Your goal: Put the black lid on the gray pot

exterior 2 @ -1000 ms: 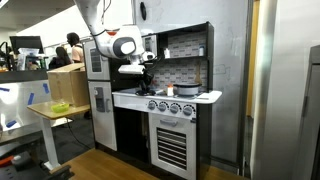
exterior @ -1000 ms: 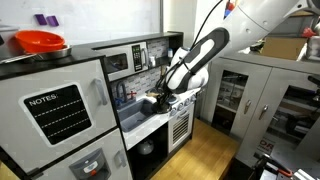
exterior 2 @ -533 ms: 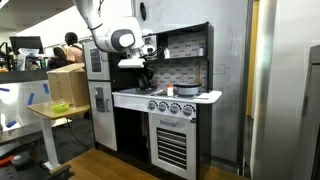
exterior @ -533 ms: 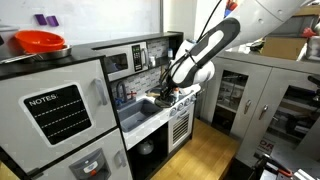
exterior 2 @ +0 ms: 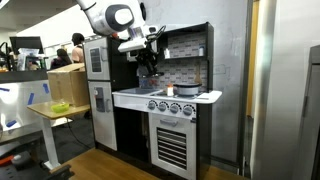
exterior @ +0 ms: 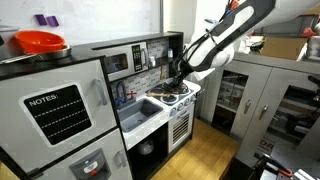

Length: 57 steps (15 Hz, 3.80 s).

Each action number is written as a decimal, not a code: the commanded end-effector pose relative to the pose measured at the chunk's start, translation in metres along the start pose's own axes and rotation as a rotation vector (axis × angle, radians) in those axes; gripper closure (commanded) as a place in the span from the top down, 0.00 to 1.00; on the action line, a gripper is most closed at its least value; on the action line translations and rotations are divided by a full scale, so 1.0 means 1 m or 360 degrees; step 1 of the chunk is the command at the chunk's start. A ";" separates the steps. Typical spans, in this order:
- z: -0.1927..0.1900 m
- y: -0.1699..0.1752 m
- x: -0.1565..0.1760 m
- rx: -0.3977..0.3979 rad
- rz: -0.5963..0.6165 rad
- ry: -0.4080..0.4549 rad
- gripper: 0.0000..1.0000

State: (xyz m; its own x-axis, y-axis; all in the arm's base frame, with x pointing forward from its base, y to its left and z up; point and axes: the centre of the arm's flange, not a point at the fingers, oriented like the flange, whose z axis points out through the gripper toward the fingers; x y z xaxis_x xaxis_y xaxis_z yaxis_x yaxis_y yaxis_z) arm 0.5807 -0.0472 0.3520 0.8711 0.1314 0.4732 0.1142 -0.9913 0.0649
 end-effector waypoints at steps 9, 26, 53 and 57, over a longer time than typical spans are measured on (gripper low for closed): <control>-0.001 0.114 -0.032 0.0012 -0.0056 0.0074 0.08; 0.001 0.141 -0.020 -0.0008 -0.0016 0.0083 0.08; 0.098 0.171 0.090 0.0242 -0.0230 0.0047 0.08; 0.109 0.172 0.092 0.0266 -0.0236 0.0031 0.08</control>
State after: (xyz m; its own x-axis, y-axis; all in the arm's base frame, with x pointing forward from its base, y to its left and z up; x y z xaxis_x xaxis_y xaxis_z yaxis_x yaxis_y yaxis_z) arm 0.7183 -0.1991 0.3111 0.8306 0.2609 0.4919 0.2964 -0.9551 0.0061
